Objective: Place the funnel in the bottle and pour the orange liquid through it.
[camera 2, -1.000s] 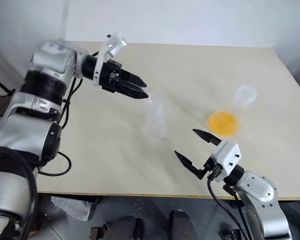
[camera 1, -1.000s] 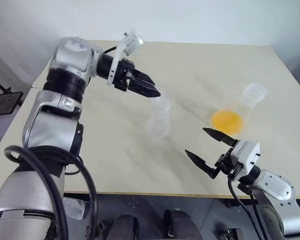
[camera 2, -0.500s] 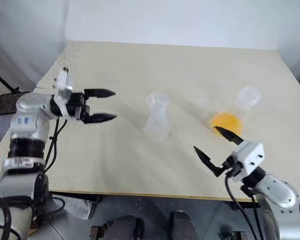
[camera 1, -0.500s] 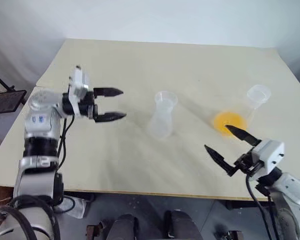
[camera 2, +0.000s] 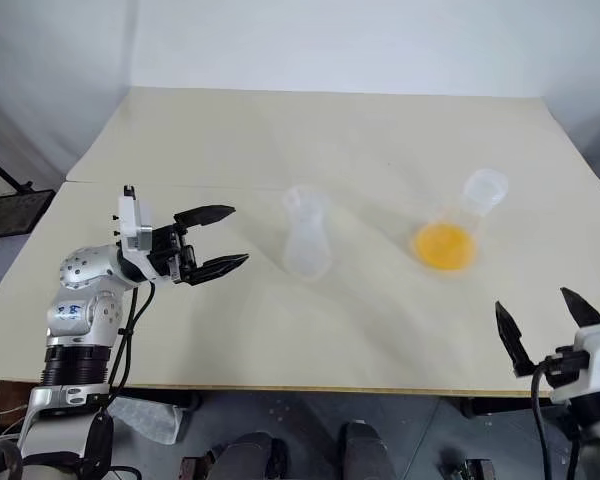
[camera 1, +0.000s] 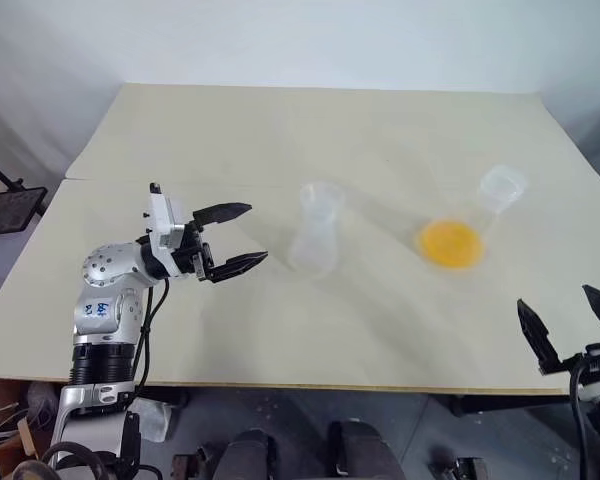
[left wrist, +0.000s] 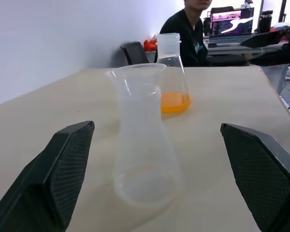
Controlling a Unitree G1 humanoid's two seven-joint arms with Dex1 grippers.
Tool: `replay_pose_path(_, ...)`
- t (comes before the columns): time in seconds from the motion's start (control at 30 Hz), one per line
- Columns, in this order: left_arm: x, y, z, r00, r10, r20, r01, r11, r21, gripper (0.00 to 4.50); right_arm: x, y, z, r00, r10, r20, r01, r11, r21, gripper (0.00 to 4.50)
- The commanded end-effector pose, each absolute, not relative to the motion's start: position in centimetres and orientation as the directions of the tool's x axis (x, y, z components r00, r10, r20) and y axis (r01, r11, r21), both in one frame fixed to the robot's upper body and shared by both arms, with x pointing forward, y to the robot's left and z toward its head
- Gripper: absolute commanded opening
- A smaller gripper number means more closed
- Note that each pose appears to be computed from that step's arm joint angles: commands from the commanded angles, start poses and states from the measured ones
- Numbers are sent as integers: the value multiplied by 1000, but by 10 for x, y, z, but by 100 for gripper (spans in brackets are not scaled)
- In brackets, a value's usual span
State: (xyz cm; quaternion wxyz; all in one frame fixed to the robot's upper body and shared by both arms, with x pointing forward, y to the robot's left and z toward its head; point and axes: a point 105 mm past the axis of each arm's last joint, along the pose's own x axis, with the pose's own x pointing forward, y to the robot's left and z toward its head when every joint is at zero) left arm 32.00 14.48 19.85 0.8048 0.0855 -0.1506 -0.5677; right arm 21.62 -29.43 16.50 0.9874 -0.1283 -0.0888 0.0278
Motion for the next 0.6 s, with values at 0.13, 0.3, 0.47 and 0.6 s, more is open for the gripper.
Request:
replay_pose_path(0.13,312,142,214,263,-949,172,889,307,339,446,255,-281,190,981,65,182,-29,981,-194,450)
replay_pose_path(0.3,311,143,216,270,-947,173,888,315,335,446,279,-276,189,991,46,126,-27,989,-148,450)
replay_pose_path(0.47,309,142,216,269,-947,176,888,315,334,446,303,-276,203,988,7,154,7,996,-89,450)
replay_pose_path(0.6,308,142,216,269,-946,179,889,315,332,446,312,-269,210,987,30,161,-19,997,-69,450)
